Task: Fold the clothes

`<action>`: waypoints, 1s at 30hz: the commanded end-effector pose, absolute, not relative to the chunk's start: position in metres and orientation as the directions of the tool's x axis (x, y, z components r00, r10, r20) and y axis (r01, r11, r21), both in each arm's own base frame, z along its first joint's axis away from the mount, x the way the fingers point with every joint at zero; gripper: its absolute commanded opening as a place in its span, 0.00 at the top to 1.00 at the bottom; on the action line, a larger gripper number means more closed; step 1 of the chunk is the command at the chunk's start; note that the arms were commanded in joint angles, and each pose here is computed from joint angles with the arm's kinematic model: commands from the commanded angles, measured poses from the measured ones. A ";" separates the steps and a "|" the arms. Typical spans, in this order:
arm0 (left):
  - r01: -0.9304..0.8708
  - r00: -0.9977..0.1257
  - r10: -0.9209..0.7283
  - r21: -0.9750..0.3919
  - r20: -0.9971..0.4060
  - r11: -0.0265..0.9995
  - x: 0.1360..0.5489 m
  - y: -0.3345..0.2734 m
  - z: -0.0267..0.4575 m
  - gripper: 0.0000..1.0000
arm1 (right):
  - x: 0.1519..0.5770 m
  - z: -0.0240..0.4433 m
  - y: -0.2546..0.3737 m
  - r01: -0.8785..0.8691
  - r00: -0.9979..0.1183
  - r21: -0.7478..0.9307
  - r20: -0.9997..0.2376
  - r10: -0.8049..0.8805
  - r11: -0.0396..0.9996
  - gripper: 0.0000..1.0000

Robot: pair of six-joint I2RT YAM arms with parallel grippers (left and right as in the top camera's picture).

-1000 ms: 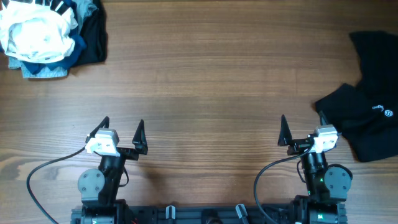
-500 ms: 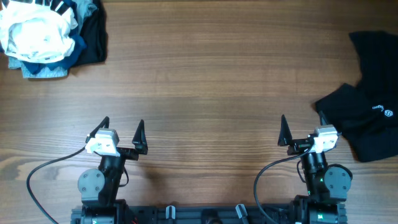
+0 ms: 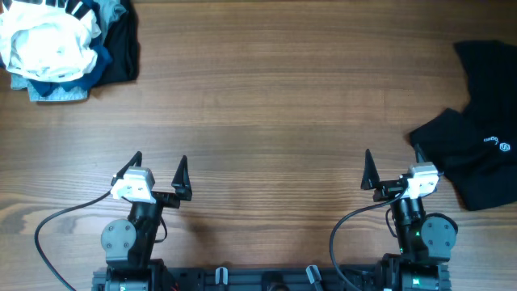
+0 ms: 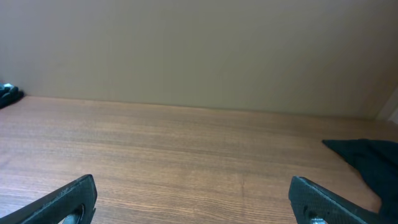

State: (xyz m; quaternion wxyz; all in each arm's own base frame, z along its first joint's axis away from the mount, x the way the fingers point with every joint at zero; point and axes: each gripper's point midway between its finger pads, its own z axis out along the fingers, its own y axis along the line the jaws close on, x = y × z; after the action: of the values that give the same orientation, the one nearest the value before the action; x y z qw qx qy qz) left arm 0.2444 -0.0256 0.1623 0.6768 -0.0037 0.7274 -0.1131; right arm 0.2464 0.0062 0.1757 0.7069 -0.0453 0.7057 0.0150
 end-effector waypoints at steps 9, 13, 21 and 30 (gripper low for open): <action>0.248 -0.037 -0.168 -0.172 -0.985 0.953 0.241 -0.041 0.177 0.00 | 0.246 0.182 0.011 -0.108 0.034 -0.042 -0.999 -0.038 0.993 0.00; 0.279 -0.074 -0.166 -0.180 -0.983 0.943 0.240 -0.047 0.169 0.00 | 0.244 0.208 0.011 -0.111 0.126 0.008 -0.992 0.022 0.994 0.00; 0.291 -0.156 -0.166 -0.206 -0.974 0.934 0.247 -0.052 0.184 0.00 | 0.256 0.241 0.009 -0.113 0.087 0.041 -0.995 0.051 0.993 0.00; 0.282 -0.356 -0.173 -0.282 -0.918 0.917 0.285 -0.058 0.224 0.00 | 0.313 0.270 0.005 -0.095 -0.179 0.180 -0.971 0.161 0.979 0.00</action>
State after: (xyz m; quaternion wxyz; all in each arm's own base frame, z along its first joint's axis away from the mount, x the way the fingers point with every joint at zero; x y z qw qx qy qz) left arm 0.2696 -0.0524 0.1984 0.5947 0.0335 0.7829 -0.1794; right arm 0.2907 0.0032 0.2512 0.6725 0.0036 0.7368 0.0692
